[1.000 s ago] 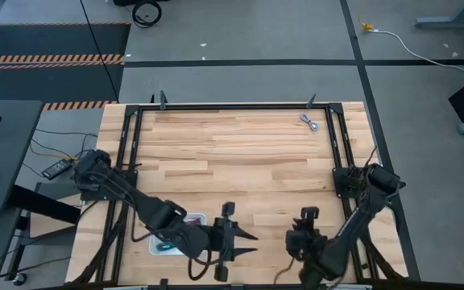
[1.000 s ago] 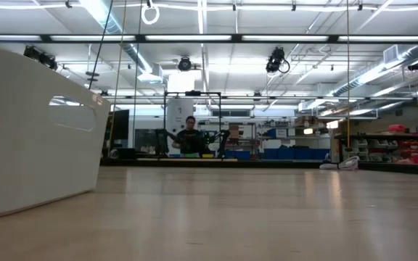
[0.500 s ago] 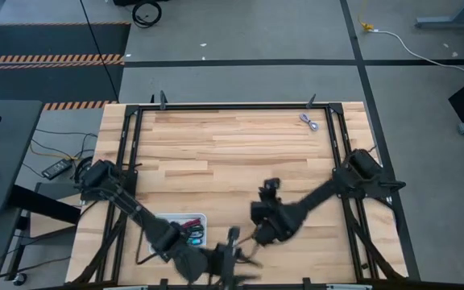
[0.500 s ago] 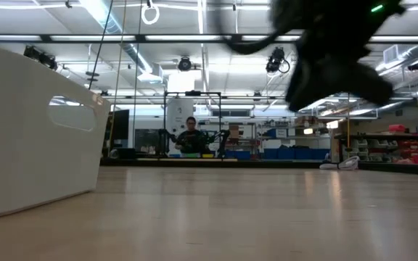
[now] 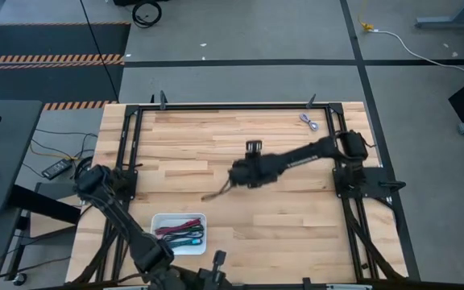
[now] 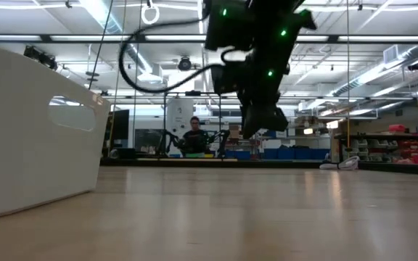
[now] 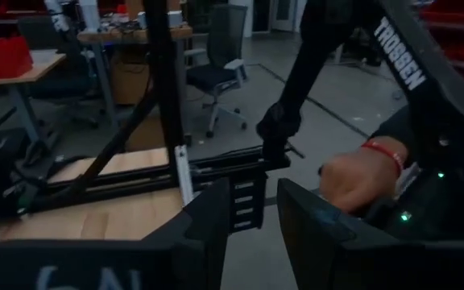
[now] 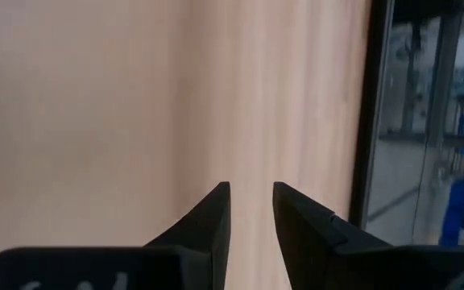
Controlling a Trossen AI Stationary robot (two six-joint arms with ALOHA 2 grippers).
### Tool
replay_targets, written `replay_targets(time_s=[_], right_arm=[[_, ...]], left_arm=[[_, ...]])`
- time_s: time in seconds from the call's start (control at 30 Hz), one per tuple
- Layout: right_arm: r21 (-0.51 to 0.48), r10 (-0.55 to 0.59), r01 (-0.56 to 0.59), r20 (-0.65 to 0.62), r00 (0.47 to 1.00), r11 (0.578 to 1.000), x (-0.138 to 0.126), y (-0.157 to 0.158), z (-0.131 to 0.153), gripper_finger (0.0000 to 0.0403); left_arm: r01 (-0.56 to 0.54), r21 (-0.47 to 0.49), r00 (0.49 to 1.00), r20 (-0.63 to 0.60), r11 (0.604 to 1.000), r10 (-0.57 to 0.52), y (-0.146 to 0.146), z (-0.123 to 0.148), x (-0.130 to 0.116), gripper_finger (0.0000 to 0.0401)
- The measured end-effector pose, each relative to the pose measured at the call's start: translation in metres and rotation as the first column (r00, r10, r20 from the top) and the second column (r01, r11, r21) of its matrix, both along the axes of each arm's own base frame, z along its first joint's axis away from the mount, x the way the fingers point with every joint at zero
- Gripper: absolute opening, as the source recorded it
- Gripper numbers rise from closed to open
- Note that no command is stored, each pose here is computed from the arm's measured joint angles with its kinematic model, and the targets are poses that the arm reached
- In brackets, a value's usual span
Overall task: Pick and place USB-C Cables
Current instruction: Put the white charger cable into the white bin
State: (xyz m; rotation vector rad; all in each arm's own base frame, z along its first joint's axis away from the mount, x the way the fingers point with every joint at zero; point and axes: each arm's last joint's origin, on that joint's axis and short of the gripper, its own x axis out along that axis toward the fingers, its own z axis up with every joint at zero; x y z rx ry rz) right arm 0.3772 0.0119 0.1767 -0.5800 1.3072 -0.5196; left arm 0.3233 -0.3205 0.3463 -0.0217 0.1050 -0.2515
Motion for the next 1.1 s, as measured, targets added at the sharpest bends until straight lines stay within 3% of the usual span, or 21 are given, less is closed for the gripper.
replay_targets(time_s=[0.17, 0.4, 0.77, 1.0, 1.1], right_arm=[[0.03, -0.133, 0.134, -0.055, 0.99, 0.991, -0.006, -0.052, -0.001, 0.0101], [0.186, -0.3, 0.308, -0.07, 0.951, 0.933, -0.022, -0.127, -0.004, 0.0101], [0.228, -0.548, 0.571, -0.161, 0.821, 0.788, -0.082, -0.228, -0.005, 0.0101], [0.299, -0.654, 0.673, -0.174, 0.736, 0.677, -0.12, -0.271, -0.006, 0.0101], [0.302, -0.671, 0.696, -0.198, 0.714, 0.651, -0.135, -0.283, -0.006, 0.0101]], left_arm=[[-0.038, -0.009, 0.999, -0.018, 0.999, 0.038, 0.003, -0.005, 0.005, 0.0114], [-0.061, -0.035, 0.998, -0.032, 0.998, 0.06, 0.007, -0.006, 0.008, 0.0114], [-0.134, 0.008, 0.991, -0.015, 0.991, 0.134, 0.013, -0.006, 0.013, 0.0114], [-0.178, 0.015, 0.984, -0.013, 0.984, 0.178, 0.028, -0.005, 0.026, 0.0114], [-0.199, 0.015, 0.98, -0.013, 0.98, 0.199, 0.035, -0.006, 0.032, 0.0114]])
